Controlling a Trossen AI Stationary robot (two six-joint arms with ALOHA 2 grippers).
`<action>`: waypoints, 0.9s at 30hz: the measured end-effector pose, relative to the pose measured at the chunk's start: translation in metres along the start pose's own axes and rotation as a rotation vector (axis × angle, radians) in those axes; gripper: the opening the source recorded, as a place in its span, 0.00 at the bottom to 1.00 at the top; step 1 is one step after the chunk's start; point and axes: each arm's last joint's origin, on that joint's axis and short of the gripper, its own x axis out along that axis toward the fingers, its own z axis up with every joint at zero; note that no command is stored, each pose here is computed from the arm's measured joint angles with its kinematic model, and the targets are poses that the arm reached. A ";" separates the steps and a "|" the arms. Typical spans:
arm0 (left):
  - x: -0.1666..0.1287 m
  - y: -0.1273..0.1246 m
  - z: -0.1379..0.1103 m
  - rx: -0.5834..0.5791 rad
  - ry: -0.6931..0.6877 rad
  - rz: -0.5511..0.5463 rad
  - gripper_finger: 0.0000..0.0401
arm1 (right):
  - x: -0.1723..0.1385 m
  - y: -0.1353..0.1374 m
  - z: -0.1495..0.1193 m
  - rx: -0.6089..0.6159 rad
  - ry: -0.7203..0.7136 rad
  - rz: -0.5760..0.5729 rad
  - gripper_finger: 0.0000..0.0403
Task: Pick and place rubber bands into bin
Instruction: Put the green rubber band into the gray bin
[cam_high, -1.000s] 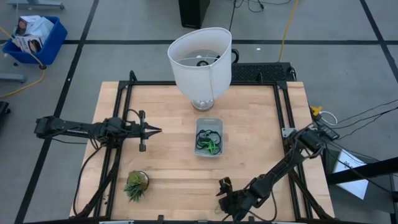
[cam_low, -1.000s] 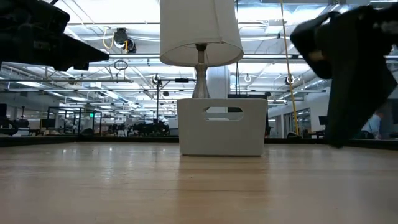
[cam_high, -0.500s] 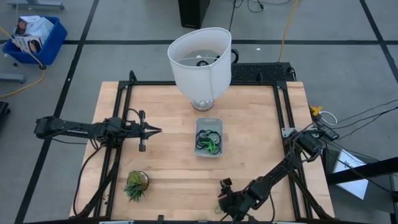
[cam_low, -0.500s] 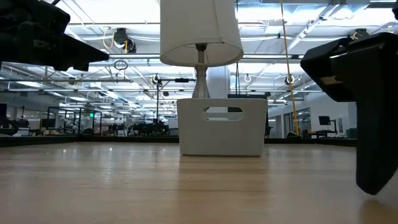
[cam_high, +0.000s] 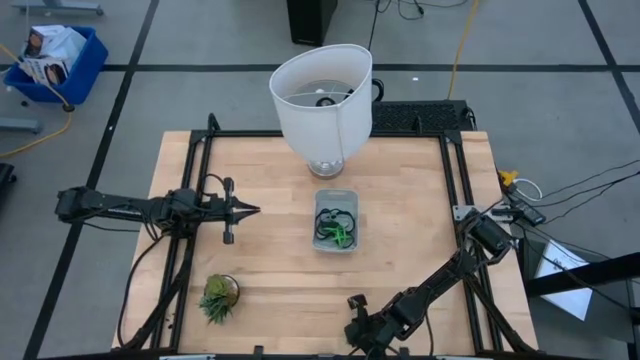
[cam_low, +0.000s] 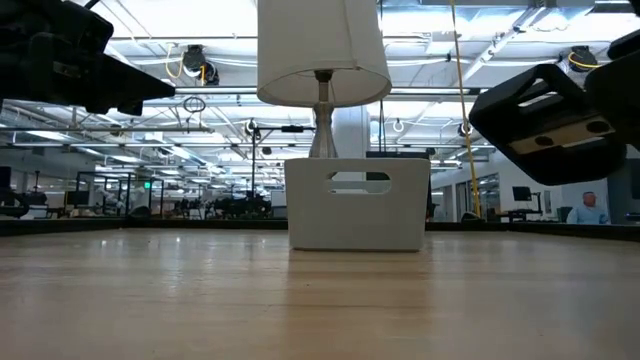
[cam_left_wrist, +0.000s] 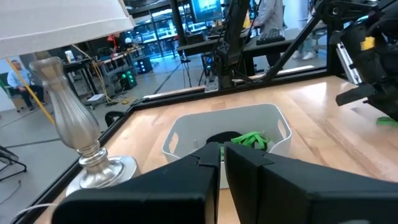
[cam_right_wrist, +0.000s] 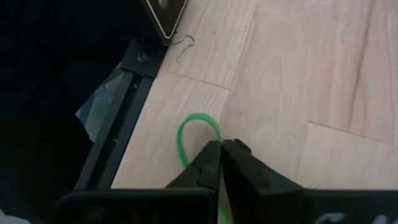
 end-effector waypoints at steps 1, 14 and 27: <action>0.000 0.000 0.000 0.000 -0.001 -0.001 0.08 | -0.003 0.000 0.001 0.001 -0.007 -0.003 0.02; 0.000 0.000 0.000 -0.004 0.001 -0.011 0.08 | -0.125 -0.035 0.029 -0.140 -0.276 -0.187 0.00; 0.000 -0.001 -0.002 -0.004 0.023 -0.020 0.08 | -0.215 -0.096 -0.042 -0.090 -0.689 -0.180 0.00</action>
